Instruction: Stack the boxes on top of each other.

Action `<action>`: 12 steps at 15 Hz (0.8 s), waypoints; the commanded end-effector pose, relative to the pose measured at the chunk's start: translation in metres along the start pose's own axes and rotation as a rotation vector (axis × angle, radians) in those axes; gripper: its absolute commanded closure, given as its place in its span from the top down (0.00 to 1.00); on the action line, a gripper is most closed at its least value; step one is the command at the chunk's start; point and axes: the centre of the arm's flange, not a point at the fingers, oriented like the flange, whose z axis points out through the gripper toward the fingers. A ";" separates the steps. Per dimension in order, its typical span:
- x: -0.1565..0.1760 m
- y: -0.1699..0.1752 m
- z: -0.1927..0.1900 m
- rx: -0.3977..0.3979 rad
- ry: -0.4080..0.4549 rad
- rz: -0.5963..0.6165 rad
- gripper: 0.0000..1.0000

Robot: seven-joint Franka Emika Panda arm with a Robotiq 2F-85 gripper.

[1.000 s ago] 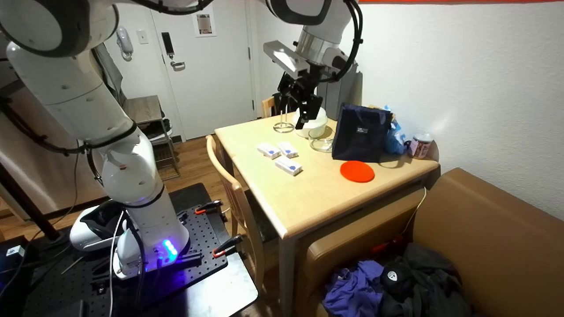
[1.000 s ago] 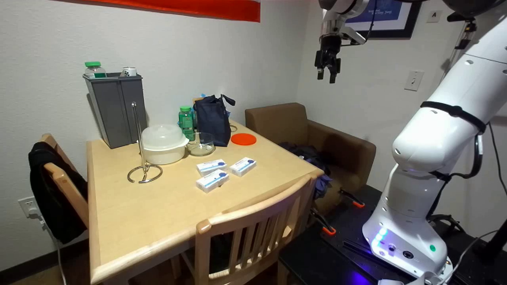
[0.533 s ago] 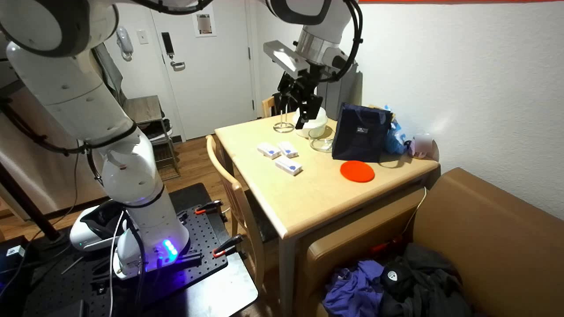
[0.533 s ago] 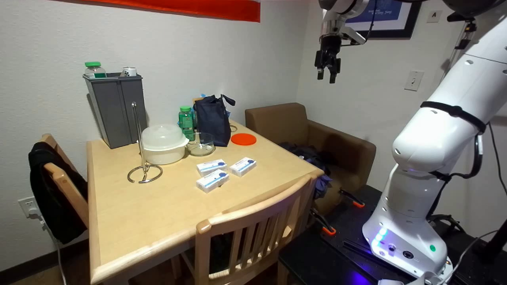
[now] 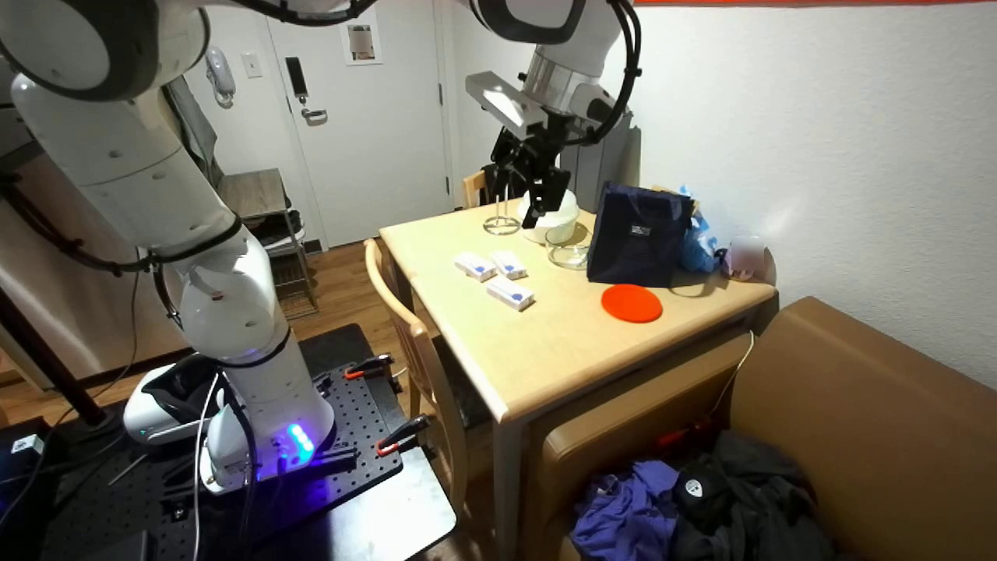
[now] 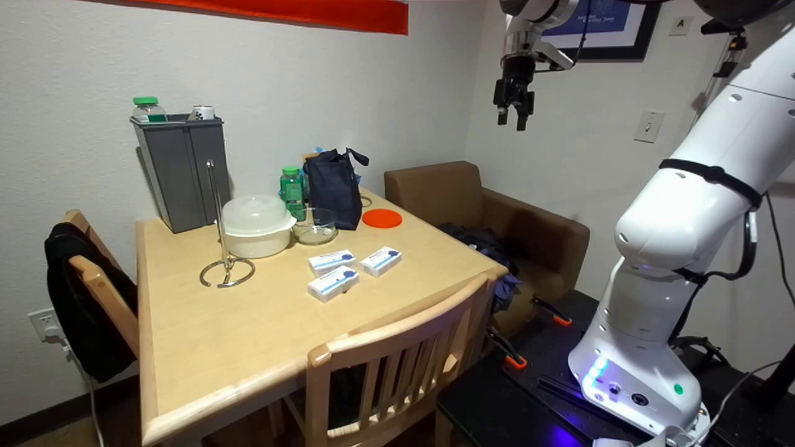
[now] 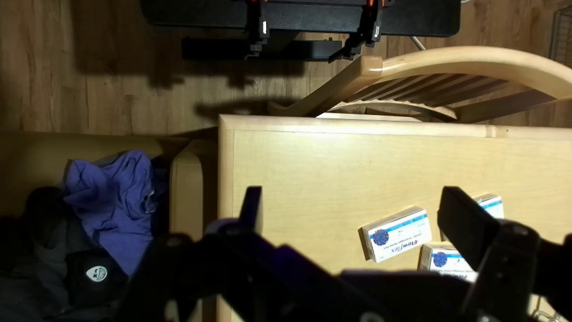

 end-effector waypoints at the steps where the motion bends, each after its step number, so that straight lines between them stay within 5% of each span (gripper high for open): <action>1: 0.000 0.000 0.000 0.000 0.000 0.000 1.00; 5: 0.016 -0.005 -0.003 -0.044 -0.033 -0.053 1.00; 12: 0.059 -0.038 -0.003 -0.101 -0.126 -0.440 1.00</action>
